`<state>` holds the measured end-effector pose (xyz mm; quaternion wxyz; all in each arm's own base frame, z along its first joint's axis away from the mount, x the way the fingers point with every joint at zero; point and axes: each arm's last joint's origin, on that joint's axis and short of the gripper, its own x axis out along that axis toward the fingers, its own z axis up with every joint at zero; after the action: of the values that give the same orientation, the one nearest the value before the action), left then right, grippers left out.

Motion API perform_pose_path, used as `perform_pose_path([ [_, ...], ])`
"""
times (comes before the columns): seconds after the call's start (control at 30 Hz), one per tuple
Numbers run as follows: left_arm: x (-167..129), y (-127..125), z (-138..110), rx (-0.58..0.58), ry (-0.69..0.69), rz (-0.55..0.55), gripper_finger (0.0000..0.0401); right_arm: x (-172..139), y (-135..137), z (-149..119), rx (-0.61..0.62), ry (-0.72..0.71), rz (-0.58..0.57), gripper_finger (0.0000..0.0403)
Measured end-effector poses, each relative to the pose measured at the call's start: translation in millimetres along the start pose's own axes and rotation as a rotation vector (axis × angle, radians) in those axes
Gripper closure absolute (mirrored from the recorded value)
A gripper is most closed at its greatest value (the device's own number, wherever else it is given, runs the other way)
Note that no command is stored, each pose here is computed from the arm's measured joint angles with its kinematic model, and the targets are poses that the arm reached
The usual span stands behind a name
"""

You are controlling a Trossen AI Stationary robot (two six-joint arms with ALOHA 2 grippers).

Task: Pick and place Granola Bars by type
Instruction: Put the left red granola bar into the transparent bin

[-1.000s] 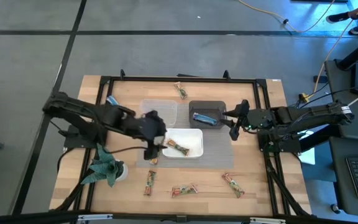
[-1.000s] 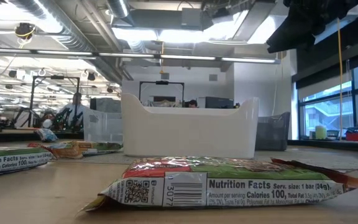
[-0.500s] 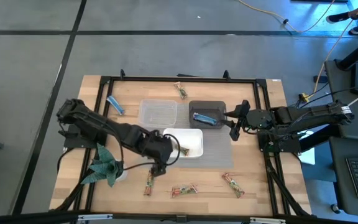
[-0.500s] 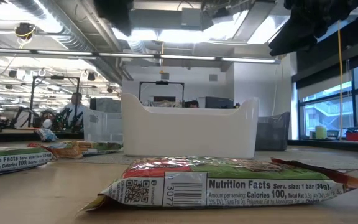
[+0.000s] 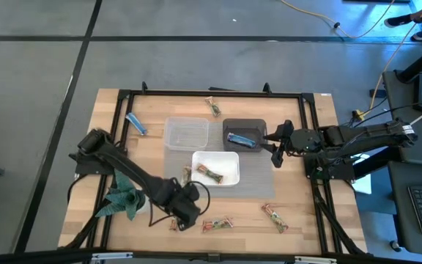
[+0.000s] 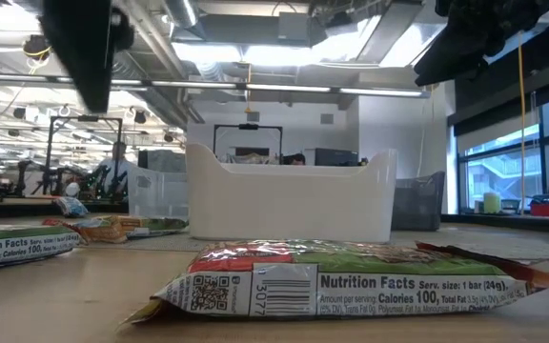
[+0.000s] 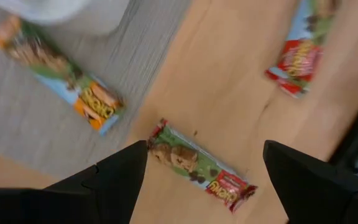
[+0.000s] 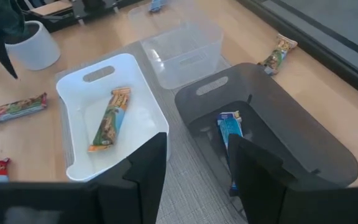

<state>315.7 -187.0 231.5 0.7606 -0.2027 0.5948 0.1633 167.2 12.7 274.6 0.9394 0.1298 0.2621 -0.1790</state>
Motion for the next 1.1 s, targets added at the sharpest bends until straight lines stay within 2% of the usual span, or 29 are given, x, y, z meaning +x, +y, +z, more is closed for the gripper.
perform_pose_path([
  [0.2, 28, -5, -4, -0.174, 0.076, 0.051, 0.0089, 0, 0, 0, 0.001, 0.0, 0.001, 0.0228],
  [0.33, 42, -6, -7, -0.247, 0.125, 0.096, 0.0089, 0, 0, 0, 0.001, 0.001, 0.004, 0.0228],
  [0.7, 70, -7, -9, -0.343, 0.205, 0.161, 0.0089, 0, 1, -1, 0.001, 0.019, 0.041, 0.0228],
  [1.1, 85, 0, -10, -0.44, 0.269, 0.125, 0.0089, 0, 1, -2, -0.008, 0.035, 0.04, 0.0228],
])
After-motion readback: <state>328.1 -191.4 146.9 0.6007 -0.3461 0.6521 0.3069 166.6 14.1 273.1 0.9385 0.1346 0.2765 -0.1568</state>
